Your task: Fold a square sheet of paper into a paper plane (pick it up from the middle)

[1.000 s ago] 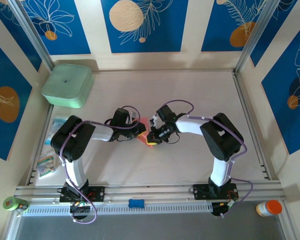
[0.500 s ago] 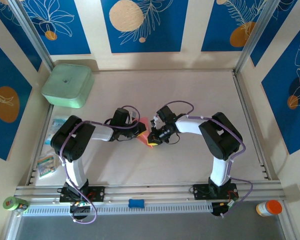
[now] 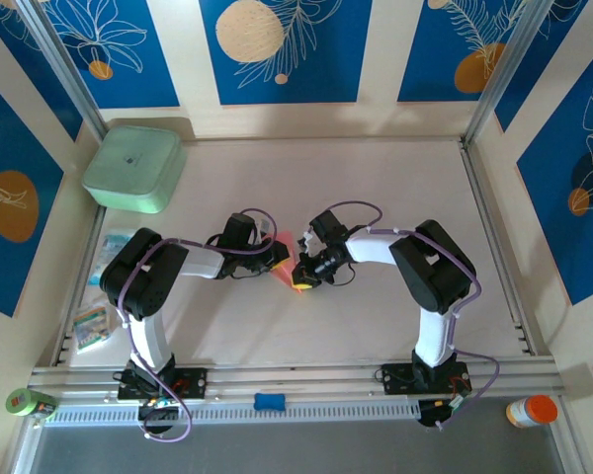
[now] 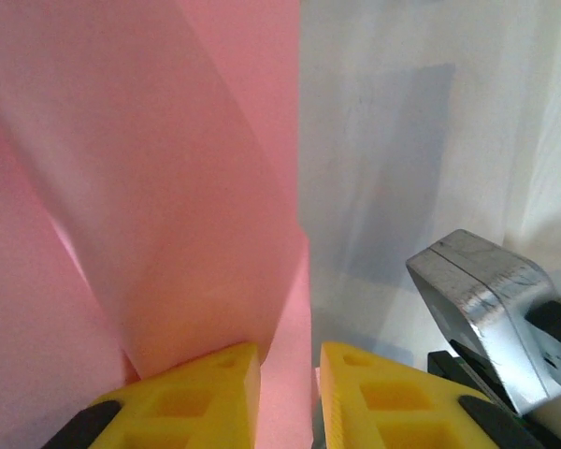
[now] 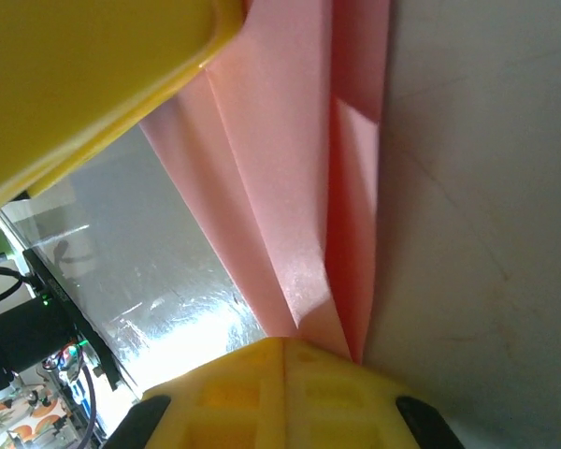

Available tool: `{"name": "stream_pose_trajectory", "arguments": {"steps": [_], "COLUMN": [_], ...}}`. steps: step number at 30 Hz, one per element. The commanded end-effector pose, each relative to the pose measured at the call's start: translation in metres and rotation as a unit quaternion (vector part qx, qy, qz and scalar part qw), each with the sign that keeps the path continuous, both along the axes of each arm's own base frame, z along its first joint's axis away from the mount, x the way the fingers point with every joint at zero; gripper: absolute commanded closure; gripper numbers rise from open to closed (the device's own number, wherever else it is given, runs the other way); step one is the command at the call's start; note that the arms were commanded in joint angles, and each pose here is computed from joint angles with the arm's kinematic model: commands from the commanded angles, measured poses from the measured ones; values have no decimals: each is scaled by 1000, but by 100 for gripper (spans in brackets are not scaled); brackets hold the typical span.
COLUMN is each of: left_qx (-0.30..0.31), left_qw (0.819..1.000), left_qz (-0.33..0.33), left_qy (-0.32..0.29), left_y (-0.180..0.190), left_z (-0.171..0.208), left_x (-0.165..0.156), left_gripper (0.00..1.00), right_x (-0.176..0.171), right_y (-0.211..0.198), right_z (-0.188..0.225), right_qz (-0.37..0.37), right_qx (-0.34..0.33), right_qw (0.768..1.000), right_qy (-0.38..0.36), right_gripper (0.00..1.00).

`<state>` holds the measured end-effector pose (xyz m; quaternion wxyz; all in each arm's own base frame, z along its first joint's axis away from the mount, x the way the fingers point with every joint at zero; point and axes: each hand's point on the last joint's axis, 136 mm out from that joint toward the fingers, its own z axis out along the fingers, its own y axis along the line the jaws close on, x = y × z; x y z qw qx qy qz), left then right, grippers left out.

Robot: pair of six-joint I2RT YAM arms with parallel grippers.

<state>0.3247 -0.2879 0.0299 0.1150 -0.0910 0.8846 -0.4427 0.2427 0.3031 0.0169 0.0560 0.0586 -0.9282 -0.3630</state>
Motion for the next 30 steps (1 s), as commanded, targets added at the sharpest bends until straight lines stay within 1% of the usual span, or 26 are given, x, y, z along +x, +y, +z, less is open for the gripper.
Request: {"name": "stream_pose_trajectory", "arguments": {"steps": [1,4,8,13,16,20,24,30], "left_qx": [51,39,9,-4,19,36,26,-7], "left_qw": [996,998,1000,1000,999,998,998,998], "left_qz": [15,11,0,-11,-20,-31,-38,-38], "left_qy": [67,56,24,-21,-39,-44,-52,-55], "left_y": [20,15,4,3,10,15,10,-2], "left_z": [-35,-24,8,42,42,33,32,29], "left_x": [-20,-15,-5,1,-3,-8,-4,7], "left_gripper": [74,74,72,68,68,69,69,70], "right_x": [-10,-12,-17,-30,-34,-33,-31,-29], "right_y": [-5,-7,-14,-32,-42,-45,-46,-45], "right_z": [-11,-15,-16,-12,-9,-5,-6,-7], "right_qz": [2,7,23,77,101,113,113,111], "right_qx": [-10,-18,-29,-51,-54,-42,-42,-45], "right_qw": [999,999,998,995,993,993,993,993], "right_qy": [36,41,46,36,27,18,17,17], "right_gripper": [95,95,95,95,95,95,95,95]}}
